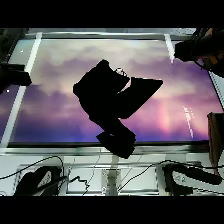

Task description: Fold the clothes and pants, and hang the long-sleeved shirts on hangers.

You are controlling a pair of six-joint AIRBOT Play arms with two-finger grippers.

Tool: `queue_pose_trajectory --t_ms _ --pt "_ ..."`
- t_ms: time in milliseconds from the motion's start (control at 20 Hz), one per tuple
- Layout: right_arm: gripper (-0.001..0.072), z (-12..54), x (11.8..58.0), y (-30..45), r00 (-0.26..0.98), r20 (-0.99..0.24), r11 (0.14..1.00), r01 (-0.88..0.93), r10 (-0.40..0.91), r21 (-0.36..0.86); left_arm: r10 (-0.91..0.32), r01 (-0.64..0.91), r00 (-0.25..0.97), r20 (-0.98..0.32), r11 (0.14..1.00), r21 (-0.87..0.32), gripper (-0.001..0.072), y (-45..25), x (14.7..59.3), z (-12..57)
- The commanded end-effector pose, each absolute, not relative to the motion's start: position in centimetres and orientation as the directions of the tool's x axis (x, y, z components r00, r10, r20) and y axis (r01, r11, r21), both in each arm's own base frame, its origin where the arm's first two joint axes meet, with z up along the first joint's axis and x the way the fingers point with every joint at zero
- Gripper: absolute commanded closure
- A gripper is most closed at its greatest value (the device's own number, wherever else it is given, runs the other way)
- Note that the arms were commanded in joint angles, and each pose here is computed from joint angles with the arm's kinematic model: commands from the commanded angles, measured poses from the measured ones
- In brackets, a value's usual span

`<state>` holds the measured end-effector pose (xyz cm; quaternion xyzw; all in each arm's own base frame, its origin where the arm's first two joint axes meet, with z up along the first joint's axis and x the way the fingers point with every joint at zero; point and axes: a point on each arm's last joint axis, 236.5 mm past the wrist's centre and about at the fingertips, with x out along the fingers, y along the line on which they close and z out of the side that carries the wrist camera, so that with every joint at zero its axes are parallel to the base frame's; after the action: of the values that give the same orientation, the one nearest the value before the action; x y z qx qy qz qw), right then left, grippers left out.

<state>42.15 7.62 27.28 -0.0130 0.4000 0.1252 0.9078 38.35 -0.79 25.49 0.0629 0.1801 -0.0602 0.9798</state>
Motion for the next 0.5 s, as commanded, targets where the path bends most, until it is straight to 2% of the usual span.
queue_pose_trajectory --t_ms 0,200,250,300,350,400,450 --pt "0.0704 28.9 43.8 7.8 0.716 -0.661 0.969 -0.234 0.223 0.073 -0.113 0.138 0.934 -0.339 0.989 0.051 0.0682 -1.1 40.1 25.2" --pt "0.0704 28.8 43.9 7.1 0.722 -0.664 0.974 -0.220 0.196 0.048 -0.184 0.188 0.862 -0.473 0.981 -0.039 0.0676 -3.4 44.2 18.2" --pt "0.0704 28.8 43.9 7.0 0.723 -0.664 0.975 -0.217 0.191 0.045 -0.207 0.206 0.841 -0.500 0.977 -0.059 0.0651 -4.6 45.2 16.4" --pt "0.0704 28.8 43.9 7.0 0.723 -0.664 0.975 -0.217 0.190 0.043 -0.231 0.222 0.833 -0.503 0.972 -0.079 0.0425 -6.1 46.5 14.9" --pt "0.0704 28.8 43.9 7.0 0.723 -0.664 0.975 -0.216 0.189 0.042 -0.249 0.242 0.831 -0.497 0.967 -0.080 0.0163 -7.7 47.8 13.9" --pt "0.0704 28.8 44.0 7.0 0.723 -0.664 0.975 -0.216 0.189 0.042 -0.275 0.273 0.827 -0.491 0.959 -0.076 0.0090 -9.9 49.0 13.0" --pt "0.0704 28.8 44.0 7.0 0.724 -0.663 0.975 -0.216 0.189 0.042 -0.300 0.307 0.816 -0.493 0.949 -0.069 0.0090 -11.9 50.0 12.1"
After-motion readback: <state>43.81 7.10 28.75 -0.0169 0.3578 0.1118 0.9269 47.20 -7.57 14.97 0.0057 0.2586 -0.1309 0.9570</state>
